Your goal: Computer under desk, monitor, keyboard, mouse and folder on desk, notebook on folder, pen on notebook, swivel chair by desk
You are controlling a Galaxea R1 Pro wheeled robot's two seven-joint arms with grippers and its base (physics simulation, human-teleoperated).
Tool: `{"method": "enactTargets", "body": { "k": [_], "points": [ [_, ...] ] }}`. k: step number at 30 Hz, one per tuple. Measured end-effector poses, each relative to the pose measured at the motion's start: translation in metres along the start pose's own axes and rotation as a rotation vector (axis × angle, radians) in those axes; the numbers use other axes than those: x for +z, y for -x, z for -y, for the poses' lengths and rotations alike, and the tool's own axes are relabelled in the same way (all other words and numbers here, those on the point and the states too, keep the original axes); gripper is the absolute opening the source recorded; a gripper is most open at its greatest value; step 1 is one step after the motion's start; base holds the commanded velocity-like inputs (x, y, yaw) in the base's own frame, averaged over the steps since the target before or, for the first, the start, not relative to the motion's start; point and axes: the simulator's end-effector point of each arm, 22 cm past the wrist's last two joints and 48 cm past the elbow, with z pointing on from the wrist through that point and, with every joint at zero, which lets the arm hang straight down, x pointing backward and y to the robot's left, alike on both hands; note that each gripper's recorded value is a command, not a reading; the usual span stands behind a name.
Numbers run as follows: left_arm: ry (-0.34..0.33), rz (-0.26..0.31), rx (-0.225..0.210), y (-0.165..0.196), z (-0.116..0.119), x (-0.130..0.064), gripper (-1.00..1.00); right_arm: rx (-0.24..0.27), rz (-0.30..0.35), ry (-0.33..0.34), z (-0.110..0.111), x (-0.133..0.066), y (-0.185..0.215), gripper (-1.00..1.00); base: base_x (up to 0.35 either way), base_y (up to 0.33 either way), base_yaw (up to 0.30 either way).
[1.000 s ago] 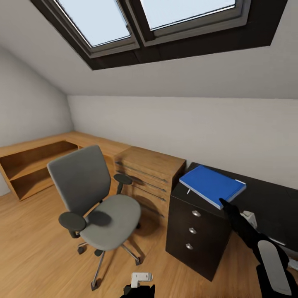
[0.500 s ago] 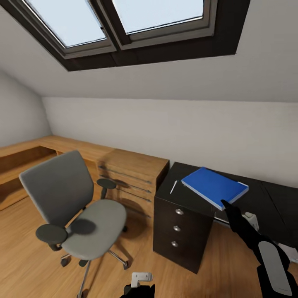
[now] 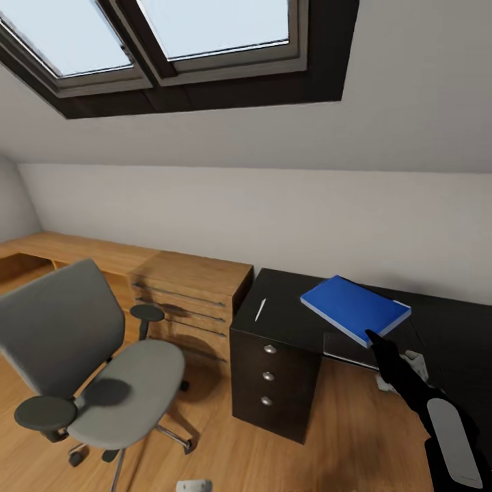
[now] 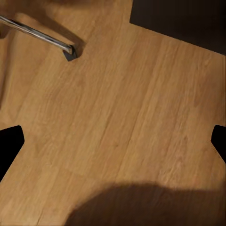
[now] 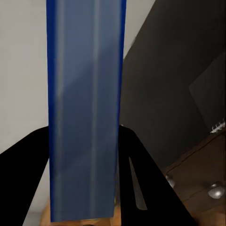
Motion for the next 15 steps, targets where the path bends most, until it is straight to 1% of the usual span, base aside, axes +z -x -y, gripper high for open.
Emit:
{"method": "enactTargets", "body": {
  "k": [1, 3, 5, 6, 9, 15],
  "points": [
    [0.006, 0.004, -0.011, 0.001, -0.003, -0.001, 1.00, 0.000, 0.000, 0.000, -0.001, 0.000, 0.000, -1.00, 0.000, 0.000, -0.269],
    [0.018, 0.007, -0.049, 0.002, -0.007, -0.004, 1.00, 0.001, 0.000, 0.001, -0.004, -0.001, 0.001, -1.00, 0.000, 0.000, -0.214],
    [0.030, 0.004, -0.090, 0.002, -0.010, -0.006, 1.00, 0.001, 0.002, 0.008, -0.009, -0.002, 0.003, -1.00, 0.000, 0.000, -0.095],
    [0.035, 0.003, -0.103, 0.003, -0.012, -0.007, 1.00, -0.001, 0.004, 0.016, -0.014, -0.003, 0.004, -1.00, 0.000, 0.000, -0.047],
    [0.044, 0.001, -0.120, 0.004, -0.017, -0.010, 1.00, -0.005, 0.008, 0.035, -0.024, -0.005, 0.008, -1.00, 0.000, 0.000, -0.019],
    [0.049, 0.001, -0.125, 0.008, -0.020, -0.017, 1.00, -0.003, 0.007, 0.042, -0.034, -0.007, 0.010, -1.00, 0.000, 0.000, -0.003]
  ]
}}
